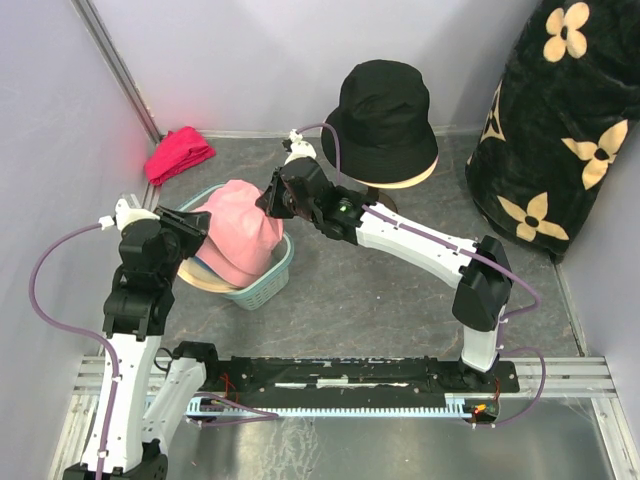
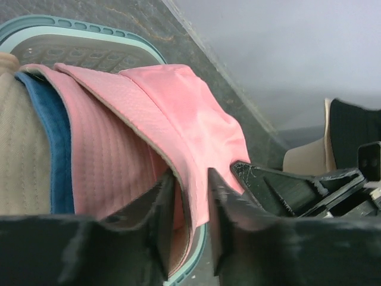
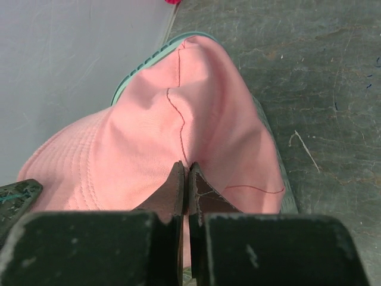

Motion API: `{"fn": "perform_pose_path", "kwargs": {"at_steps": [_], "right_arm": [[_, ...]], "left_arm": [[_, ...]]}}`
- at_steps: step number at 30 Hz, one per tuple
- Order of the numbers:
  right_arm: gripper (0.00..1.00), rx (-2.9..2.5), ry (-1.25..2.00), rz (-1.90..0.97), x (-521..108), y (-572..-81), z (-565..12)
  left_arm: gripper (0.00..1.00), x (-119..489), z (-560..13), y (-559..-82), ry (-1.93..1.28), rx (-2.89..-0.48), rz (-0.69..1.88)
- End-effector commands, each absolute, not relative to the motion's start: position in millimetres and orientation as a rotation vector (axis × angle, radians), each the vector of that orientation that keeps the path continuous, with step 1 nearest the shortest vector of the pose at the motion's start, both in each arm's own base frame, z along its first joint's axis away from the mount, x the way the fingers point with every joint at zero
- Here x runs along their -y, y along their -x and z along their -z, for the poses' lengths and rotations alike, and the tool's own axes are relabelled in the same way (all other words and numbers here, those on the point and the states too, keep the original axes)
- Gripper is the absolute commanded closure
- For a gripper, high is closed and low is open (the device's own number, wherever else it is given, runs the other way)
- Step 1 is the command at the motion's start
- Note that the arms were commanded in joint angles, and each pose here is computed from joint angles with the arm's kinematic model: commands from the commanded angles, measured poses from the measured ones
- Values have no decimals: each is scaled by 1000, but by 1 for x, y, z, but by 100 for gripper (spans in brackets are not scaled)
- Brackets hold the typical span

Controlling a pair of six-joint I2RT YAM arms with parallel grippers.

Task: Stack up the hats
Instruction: Pick up the hat from the bin.

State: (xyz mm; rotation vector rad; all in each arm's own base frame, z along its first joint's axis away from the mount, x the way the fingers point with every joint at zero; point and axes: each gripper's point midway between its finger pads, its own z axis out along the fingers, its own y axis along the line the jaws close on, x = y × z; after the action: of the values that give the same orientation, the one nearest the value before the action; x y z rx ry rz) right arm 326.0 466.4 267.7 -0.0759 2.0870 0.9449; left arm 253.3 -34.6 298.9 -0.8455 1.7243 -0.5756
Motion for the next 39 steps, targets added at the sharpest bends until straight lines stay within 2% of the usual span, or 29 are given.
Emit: {"fn": "perform_pose_path", "kwargs": {"at_steps": [1,3,7,18,39], "right_arm": [[99,-1913,66,-978,-461,-341,-320],[99,-1887,74,-979,-460,-341,-328],[99,-1842,82,-988,-458,-342,-343],[99,-1715,142,-1041,-461,-332,-384],[99,-1462,312,-1044,-462,-301,-450]], "left_arm": [[54,25,-318,-253,903,-1633,584],[45,23,-320,-253,922,-1630,578],[39,18,-319,-251,962,-1636,548],[39,16,-308,-252,1004,-1661,526],[38,18,-328,-264,1004,-1567,597]]}}
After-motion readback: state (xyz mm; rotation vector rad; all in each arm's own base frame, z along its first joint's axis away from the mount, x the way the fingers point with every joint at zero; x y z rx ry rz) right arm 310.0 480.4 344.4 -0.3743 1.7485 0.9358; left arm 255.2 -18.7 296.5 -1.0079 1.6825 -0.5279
